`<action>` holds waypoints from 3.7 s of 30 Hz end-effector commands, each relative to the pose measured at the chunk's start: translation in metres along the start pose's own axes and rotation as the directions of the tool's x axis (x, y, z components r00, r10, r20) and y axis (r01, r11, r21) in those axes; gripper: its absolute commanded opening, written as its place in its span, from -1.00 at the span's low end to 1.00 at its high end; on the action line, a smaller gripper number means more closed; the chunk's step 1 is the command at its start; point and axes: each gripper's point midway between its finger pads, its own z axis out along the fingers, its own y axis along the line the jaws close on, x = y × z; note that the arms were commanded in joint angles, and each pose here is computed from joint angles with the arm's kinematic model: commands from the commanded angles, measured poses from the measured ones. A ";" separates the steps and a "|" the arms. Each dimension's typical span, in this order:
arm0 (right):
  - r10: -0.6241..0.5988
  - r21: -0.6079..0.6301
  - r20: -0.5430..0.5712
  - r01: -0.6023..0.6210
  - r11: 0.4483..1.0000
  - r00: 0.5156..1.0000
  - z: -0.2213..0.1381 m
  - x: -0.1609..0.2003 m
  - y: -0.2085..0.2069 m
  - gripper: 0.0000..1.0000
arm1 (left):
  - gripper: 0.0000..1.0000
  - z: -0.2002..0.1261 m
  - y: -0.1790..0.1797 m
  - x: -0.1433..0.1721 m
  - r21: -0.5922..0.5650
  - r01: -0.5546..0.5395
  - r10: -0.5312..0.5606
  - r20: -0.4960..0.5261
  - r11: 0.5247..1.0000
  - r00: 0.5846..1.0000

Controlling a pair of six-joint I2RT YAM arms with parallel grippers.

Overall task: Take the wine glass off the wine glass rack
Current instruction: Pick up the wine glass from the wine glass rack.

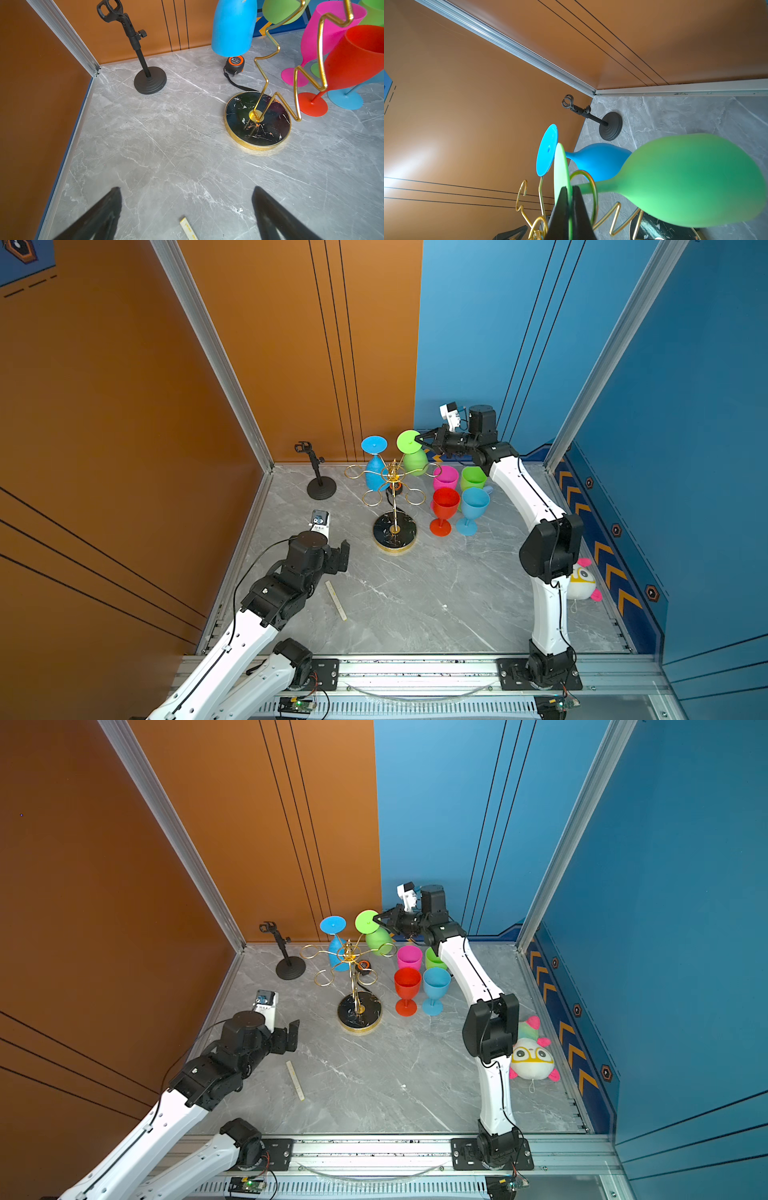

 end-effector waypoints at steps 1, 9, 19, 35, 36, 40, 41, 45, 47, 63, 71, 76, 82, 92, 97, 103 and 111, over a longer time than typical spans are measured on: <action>-0.047 -0.051 -0.015 0.047 0.998 0.999 -0.012 0.004 0.037 -1.00 | 0.96 -0.004 0.002 -0.008 0.006 0.032 -0.032 0.026 0.999 0.999; -0.062 -0.077 -0.039 0.059 0.995 0.997 -0.019 0.016 0.054 -1.00 | 0.96 -0.004 0.002 -0.009 0.009 0.033 -0.033 0.026 0.999 0.999; -0.083 -0.076 -0.062 0.078 0.994 0.995 -0.031 0.036 0.063 -1.00 | 0.96 -0.005 0.002 -0.009 0.009 0.035 -0.035 0.030 0.999 0.999; -0.099 -0.059 -0.049 0.096 0.994 0.994 -0.055 0.040 0.067 -1.00 | 0.96 -0.003 0.001 -0.008 0.012 0.037 -0.037 0.025 0.999 0.999; -0.100 -0.054 -0.045 0.097 0.994 0.994 -0.057 0.039 0.066 -1.00 | 0.96 -0.003 0.001 -0.009 0.014 0.037 -0.037 0.025 0.999 0.999; -0.106 -0.032 -0.026 0.106 0.994 0.994 -0.069 0.035 0.063 -1.00 | 0.96 -0.003 0.000 -0.008 0.019 0.037 -0.037 0.024 0.999 0.999; -0.106 -0.029 -0.023 0.106 0.994 0.994 -0.072 0.035 0.063 -1.00 | 0.96 -0.003 0.000 -0.008 0.020 0.037 -0.037 0.022 0.999 0.999; -0.114 -0.001 -0.002 0.114 0.993 0.993 -0.083 0.029 0.058 -1.00 | 0.96 -0.003 -0.004 -0.010 0.047 0.038 -0.040 0.027 0.998 0.999; -0.129 0.024 0.012 0.128 0.991 0.992 -0.092 0.026 0.057 -1.00 | 0.96 -0.004 -0.007 -0.011 0.068 0.039 -0.041 0.036 0.997 0.998; -0.254 0.240 0.107 0.223 0.945 0.961 -0.185 0.035 0.063 -1.00 | 0.96 -0.015 -0.052 -0.019 0.333 0.021 -0.048 0.072 0.943 0.996; -0.315 0.337 0.045 0.283 0.898 0.948 -0.214 0.100 0.067 -1.00 | 0.97 -0.034 -0.092 -0.026 0.566 0.006 -0.075 0.098 0.824 0.992; -0.390 0.319 -0.102 0.402 0.858 0.915 -0.214 0.163 0.072 -1.00 | 1.00 -0.050 -0.121 -0.027 0.714 0.008 -0.084 0.071 0.700 0.994; -0.446 0.167 -0.220 0.484 0.859 0.867 -0.200 0.224 0.091 -1.00 | 0.90 -0.077 -0.152 -0.028 0.871 0.021 -0.087 0.025 0.490 0.996; -0.522 -0.009 -0.311 0.547 0.837 0.794 -0.160 0.278 0.110 -1.00 | 0.59 -0.117 -0.179 -0.037 0.985 0.038 -0.082 -0.025 0.168 0.996; -0.540 -0.097 -0.305 0.538 0.837 0.785 -0.146 0.291 0.126 -1.00 | 0.58 -0.121 -0.181 -0.037 0.991 0.050 -0.074 -0.041 0.123 0.996; -0.557 -0.143 -0.296 0.540 0.829 0.776 -0.135 0.294 0.135 -1.00 | 0.53 -0.124 -0.182 -0.036 0.993 0.057 -0.065 -0.051 0.102 0.997; -0.562 -0.167 -0.291 0.537 0.827 0.774 -0.127 0.294 0.138 -1.00 | 0.39 -0.124 -0.184 -0.035 0.993 0.075 -0.056 -0.070 0.088 0.996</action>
